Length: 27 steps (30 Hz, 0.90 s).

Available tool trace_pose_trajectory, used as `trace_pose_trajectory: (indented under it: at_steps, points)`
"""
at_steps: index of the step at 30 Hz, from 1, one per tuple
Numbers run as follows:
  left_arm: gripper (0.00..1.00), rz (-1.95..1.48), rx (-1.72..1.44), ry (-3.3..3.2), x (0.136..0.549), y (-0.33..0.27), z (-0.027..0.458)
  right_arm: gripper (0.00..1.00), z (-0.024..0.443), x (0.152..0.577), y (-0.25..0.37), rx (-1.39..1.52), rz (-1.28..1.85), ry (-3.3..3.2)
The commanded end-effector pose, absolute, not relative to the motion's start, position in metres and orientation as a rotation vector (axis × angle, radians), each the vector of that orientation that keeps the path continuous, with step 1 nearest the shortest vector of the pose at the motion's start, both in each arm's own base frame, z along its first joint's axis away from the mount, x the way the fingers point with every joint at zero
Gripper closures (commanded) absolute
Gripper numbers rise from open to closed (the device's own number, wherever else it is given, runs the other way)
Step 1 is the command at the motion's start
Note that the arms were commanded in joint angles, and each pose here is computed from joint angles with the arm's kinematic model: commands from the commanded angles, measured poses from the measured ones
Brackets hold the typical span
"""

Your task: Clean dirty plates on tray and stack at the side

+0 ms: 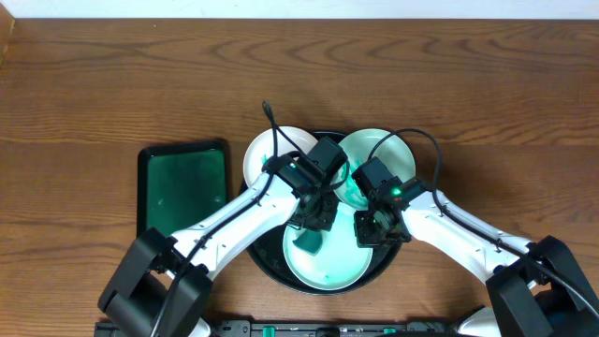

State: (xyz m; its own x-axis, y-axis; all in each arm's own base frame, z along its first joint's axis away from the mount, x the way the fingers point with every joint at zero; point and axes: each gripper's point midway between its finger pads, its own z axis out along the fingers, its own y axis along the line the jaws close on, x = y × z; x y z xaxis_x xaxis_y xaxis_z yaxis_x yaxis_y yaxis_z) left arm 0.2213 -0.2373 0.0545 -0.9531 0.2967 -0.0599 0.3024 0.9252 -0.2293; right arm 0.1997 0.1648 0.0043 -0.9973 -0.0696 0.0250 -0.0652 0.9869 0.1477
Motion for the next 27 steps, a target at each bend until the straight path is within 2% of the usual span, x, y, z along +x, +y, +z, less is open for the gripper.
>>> trace_pose_trajectory:
  at_steps: [1,15,27]
  points:
    - [0.93,-0.38,0.504,3.095,0.213,-0.234,0.037,0.99,0.004,0.21,0.157,0.101,-0.158,-3.139]
    - [0.93,-0.238,0.429,3.184,0.191,-0.187,-0.013,0.99,0.004,0.209,0.158,0.102,-0.163,-3.137]
    - [0.93,0.032,0.261,3.013,0.247,-0.145,-0.014,0.99,0.004,0.209,0.157,0.115,-0.161,-3.137]
